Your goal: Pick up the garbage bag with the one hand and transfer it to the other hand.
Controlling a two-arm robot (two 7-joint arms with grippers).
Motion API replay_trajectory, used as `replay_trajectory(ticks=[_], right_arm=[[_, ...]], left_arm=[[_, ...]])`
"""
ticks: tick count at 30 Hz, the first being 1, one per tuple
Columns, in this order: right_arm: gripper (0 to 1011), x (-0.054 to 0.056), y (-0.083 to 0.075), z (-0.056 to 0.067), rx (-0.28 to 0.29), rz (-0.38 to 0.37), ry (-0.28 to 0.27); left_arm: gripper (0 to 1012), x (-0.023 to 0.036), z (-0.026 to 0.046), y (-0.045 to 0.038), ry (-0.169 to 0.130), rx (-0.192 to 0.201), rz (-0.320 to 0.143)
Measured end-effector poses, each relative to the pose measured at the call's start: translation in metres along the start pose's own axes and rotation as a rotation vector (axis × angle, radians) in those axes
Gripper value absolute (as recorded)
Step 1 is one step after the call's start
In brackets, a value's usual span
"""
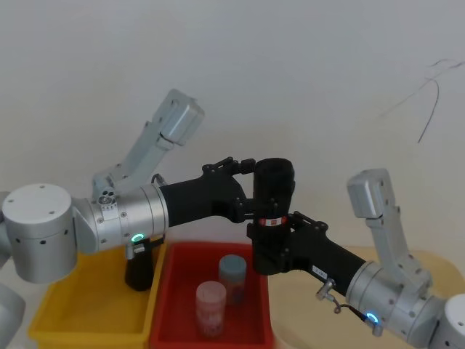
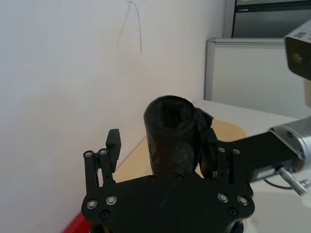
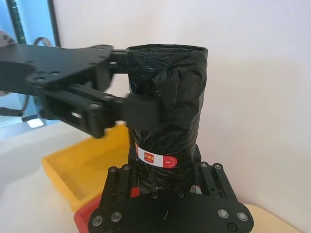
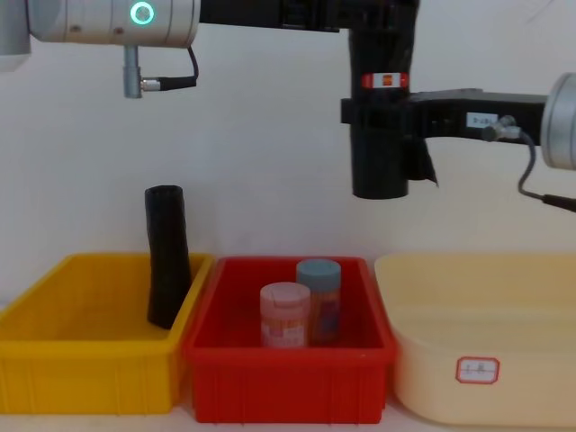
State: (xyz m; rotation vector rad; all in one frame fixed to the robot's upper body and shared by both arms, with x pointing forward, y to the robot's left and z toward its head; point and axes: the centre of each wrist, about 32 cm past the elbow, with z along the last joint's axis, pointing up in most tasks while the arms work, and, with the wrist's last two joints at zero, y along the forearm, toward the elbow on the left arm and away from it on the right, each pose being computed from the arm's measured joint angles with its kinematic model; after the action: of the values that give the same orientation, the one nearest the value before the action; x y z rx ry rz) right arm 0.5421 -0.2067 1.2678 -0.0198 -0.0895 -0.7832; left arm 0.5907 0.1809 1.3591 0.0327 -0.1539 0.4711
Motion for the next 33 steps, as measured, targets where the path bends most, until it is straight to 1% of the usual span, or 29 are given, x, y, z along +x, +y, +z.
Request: replay_trajectory(ticks=[10, 17, 21, 23, 24, 28, 33], right_arm=[[592, 0.004, -0.009, 0.0, -0.004, -0.054, 0.002], [592, 0.007, -0.013, 0.0, -0.009, -0.096, 0.006], [592, 0.009, -0.016, -0.001, -0.018, -0.124, 0.004], [592, 0.01, -0.018, -0.002, -0.025, -0.141, 0.002], [592, 0.01, -0.019, -0.002, -0.028, -0.149, 0.001], [592, 0.012, -0.024, -0.004, -0.045, -0.189, -0.004], [592, 0.015, -0.034, -0.01, -0.076, -0.254, -0.01]], left_arm=[[1000, 0.0021, 0.001, 0.0085, 0.014, -0.005, -0.042], [1000, 0.0036, 0.0013, 0.0138, 0.024, -0.005, -0.044], [1000, 0.0045, 0.001, 0.016, 0.026, -0.003, -0.027], [1000, 0.0053, 0.0011, 0.0173, 0.027, -0.003, -0.008], [1000, 0.0053, 0.0011, 0.0173, 0.027, -0.003, -0.008], [1000, 0.0067, 0.0005, 0.02, 0.021, 0.004, 0.045], [1000, 0.0078, -0.001, 0.0222, 0.01, 0.014, 0.098]])
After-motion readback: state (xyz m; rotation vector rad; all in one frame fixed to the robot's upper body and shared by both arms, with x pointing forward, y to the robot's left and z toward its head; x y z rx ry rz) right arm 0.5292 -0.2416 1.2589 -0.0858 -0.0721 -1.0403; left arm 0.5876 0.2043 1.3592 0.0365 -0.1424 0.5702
